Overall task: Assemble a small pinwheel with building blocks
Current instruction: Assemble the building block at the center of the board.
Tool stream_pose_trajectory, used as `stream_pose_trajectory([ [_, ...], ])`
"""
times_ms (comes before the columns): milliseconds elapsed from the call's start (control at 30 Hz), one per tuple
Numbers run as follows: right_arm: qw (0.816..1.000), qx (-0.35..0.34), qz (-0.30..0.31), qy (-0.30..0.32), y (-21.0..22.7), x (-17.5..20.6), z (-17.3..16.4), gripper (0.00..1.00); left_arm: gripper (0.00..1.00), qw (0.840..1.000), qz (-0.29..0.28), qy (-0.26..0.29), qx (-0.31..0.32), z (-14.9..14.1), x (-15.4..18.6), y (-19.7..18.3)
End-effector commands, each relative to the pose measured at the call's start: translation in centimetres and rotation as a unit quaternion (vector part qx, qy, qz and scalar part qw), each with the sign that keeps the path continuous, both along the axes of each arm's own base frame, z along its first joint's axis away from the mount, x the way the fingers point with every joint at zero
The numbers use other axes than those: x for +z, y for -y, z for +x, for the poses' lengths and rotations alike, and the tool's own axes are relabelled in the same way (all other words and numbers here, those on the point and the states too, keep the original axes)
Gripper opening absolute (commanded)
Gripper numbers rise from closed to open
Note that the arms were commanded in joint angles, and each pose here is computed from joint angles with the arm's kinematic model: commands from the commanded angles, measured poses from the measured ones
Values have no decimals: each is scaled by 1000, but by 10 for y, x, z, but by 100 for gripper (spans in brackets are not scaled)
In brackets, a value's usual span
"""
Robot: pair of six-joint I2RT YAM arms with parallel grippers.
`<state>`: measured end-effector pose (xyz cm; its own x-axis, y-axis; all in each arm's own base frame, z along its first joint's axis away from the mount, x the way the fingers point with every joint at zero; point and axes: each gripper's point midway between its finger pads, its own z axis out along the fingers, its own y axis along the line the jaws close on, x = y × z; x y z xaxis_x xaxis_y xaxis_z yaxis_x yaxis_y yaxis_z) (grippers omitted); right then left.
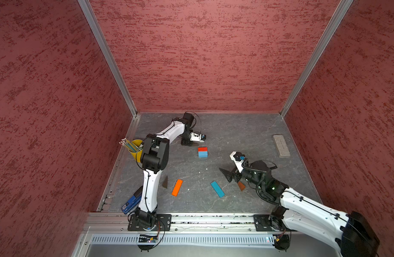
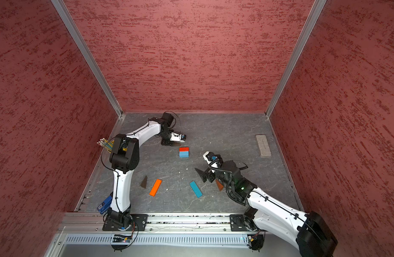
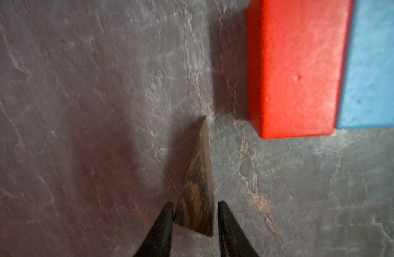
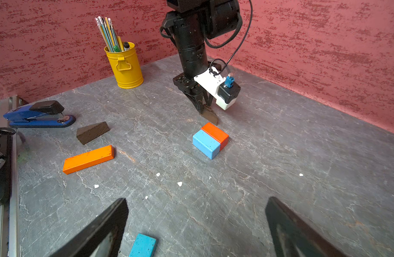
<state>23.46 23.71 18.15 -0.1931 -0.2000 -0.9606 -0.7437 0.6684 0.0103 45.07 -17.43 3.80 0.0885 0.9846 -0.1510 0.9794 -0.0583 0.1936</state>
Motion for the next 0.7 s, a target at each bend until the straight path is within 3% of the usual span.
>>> stream_pose_trajectory([
  [0, 1000, 4, 4, 0, -3, 4, -1, 99, 38, 1000, -10, -2, 5, 0, -5, 1],
  [200, 1000, 5, 5, -1, -3, 4, -1, 99, 46, 999, -27, 15, 28, 9, 1, 2],
  [667, 1000, 9, 5, -2, -5, 3, -1, 99, 44, 995, -55, 28, 76, 14, 14, -7],
])
